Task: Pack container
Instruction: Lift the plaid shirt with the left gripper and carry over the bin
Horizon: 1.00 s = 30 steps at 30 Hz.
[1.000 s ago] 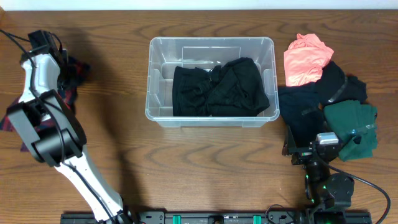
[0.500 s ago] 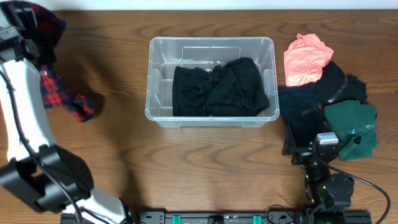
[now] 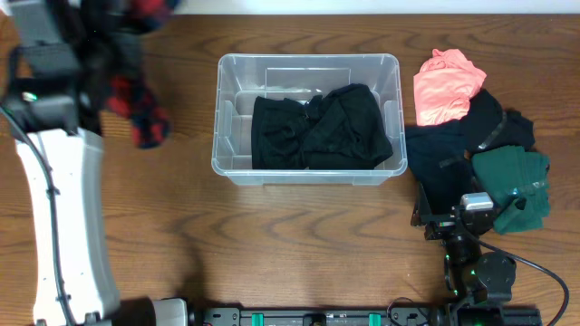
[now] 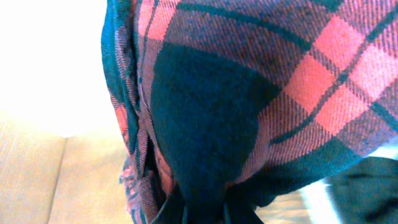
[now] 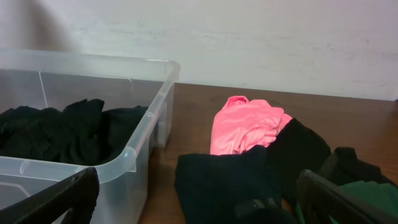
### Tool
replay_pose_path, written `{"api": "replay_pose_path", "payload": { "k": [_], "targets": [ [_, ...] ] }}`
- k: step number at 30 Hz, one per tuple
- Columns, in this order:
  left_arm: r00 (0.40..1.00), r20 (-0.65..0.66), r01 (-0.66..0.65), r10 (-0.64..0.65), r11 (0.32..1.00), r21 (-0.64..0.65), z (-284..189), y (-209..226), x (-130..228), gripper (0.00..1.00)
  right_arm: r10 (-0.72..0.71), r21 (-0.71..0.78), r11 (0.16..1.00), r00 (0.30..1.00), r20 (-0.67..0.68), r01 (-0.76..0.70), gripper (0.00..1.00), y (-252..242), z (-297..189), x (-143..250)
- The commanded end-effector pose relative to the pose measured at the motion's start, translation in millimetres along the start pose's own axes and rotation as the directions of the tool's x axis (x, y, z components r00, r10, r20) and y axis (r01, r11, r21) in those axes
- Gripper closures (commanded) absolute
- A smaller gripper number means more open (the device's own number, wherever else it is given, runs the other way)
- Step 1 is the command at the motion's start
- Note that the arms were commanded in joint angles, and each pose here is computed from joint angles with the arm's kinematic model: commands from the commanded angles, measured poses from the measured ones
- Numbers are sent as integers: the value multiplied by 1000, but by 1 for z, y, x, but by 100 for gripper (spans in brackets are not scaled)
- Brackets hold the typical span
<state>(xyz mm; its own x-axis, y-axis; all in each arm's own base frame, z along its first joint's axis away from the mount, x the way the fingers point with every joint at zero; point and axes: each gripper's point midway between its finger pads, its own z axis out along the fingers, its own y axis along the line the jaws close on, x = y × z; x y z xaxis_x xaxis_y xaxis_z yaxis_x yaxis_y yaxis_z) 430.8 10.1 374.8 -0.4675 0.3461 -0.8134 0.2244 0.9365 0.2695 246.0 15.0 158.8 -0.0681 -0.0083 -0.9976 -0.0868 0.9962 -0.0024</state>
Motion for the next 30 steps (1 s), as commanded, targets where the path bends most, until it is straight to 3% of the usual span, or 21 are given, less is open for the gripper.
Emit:
{"api": "replay_pose_path", "payload": {
  "k": [1,7,15,23,30],
  "targets": [
    [975,120,-197,186,977,85,-23,-49,-34,94,8,13,1000,1000,-1,-8,1,-3,0,1],
    [938,168,-335,304,918,211,-27,-121,-43,94,8,13,1000,1000,-1,-8,1,-3,0,1],
    [923,125,-385,364,865,323,-10,-172,-27,94,8,13,1000,1000,-1,-8,1,-3,0,1],
    [897,139,-440,420,814,379,3,-208,-23,94,8,13,1000,1000,-1,-8,1,-3,0,1],
    [894,100,-441,436,819,367,19,-208,-16,94,8,13,1000,1000,-1,-8,1,-3,0,1]
  ]
}}
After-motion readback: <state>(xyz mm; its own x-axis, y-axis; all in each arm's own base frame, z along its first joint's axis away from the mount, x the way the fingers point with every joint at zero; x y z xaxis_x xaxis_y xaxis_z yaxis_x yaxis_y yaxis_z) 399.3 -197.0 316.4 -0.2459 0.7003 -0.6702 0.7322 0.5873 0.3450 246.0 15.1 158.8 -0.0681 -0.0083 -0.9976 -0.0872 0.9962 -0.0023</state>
